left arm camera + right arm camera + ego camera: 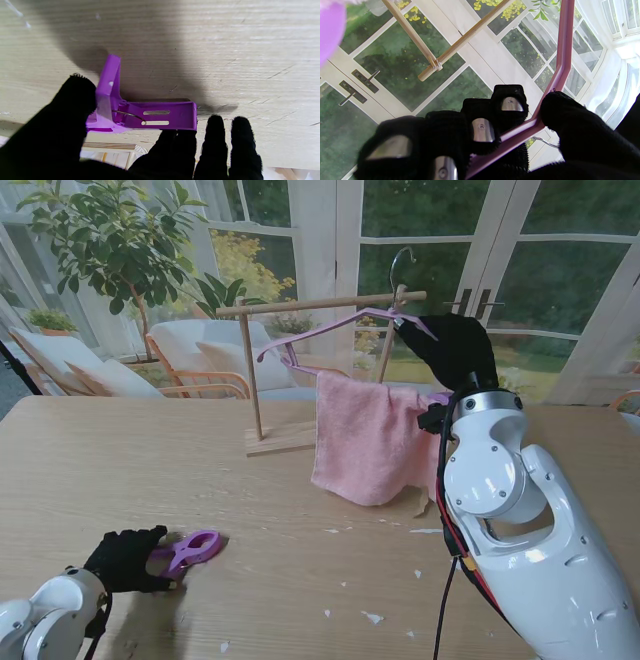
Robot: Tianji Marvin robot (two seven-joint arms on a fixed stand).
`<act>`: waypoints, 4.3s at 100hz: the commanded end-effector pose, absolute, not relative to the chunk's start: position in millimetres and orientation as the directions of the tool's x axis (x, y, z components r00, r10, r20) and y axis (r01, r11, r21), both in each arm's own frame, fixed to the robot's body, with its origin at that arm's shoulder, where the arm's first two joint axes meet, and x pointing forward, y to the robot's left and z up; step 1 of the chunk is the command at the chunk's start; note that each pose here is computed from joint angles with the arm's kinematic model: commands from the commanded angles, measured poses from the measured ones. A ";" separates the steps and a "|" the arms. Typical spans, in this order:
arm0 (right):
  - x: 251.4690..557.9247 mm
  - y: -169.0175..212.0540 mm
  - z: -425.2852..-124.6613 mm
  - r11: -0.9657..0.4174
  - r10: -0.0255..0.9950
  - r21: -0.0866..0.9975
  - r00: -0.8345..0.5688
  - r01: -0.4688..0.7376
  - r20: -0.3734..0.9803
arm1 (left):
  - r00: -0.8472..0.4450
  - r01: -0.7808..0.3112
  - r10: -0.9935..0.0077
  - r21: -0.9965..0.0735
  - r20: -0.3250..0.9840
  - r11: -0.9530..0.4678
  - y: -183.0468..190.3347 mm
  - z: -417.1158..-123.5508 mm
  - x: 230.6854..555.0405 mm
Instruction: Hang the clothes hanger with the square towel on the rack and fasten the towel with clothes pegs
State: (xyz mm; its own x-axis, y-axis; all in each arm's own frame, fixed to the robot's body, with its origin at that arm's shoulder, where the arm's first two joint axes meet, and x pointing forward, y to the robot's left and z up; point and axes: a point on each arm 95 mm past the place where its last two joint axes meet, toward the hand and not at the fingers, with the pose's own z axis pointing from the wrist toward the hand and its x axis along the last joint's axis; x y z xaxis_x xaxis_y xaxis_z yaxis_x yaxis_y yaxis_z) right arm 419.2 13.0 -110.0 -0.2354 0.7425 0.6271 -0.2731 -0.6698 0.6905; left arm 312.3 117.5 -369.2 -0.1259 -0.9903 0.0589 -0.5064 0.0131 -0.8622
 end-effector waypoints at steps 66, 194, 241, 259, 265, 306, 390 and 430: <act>418.3 16.2 -108.2 -0.683 0.730 0.683 -0.242 -0.259 0.639 | -0.064 -0.552 -0.997 -0.834 0.033 0.008 133.9 -384.0 292.1; 418.4 17.3 -106.1 -0.683 0.730 0.683 -0.245 -0.260 0.638 | -0.088 -0.398 -0.992 -0.916 0.092 -0.050 127.9 -377.9 302.9; 418.9 19.3 -107.5 -0.674 0.739 0.693 -0.246 -0.257 0.627 | -0.120 -0.245 -0.985 -0.965 0.122 -0.090 118.4 -342.7 309.9; 418.8 28.2 -107.2 -0.670 0.742 0.699 -0.237 -0.251 0.626 | -0.176 -0.145 -0.978 -0.986 0.109 -0.084 104.6 -302.8 322.1; 418.3 32.2 -106.6 -0.668 0.744 0.701 -0.232 -0.251 0.626 | -0.198 -0.115 -0.975 -0.990 0.105 -0.083 97.9 -288.0 327.3; 418.7 60.6 -109.0 -0.621 0.784 0.753 -0.163 -0.218 0.599 | -0.349 0.061 -0.937 -0.997 0.023 -0.047 39.7 -213.2 359.9; 417.8 78.1 -104.9 -0.589 0.808 0.781 -0.151 -0.206 0.569 | -0.394 0.261 -0.908 -0.965 -0.143 0.039 -25.0 -161.1 381.2; 418.2 78.4 -104.5 -0.593 0.806 0.780 -0.156 -0.202 0.572 | -0.364 0.329 -0.908 -0.941 -0.208 0.083 -30.3 -152.6 386.4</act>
State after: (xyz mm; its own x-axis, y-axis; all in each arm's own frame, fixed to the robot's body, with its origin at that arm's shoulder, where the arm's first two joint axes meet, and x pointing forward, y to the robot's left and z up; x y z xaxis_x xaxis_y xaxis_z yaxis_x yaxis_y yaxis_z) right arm 419.4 75.2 -106.9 -0.1455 0.8141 0.5622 -0.2145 -0.5806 0.7854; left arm 386.1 -28.7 -154.9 -0.3685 -0.9062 -0.2072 0.3225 0.0844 -0.9428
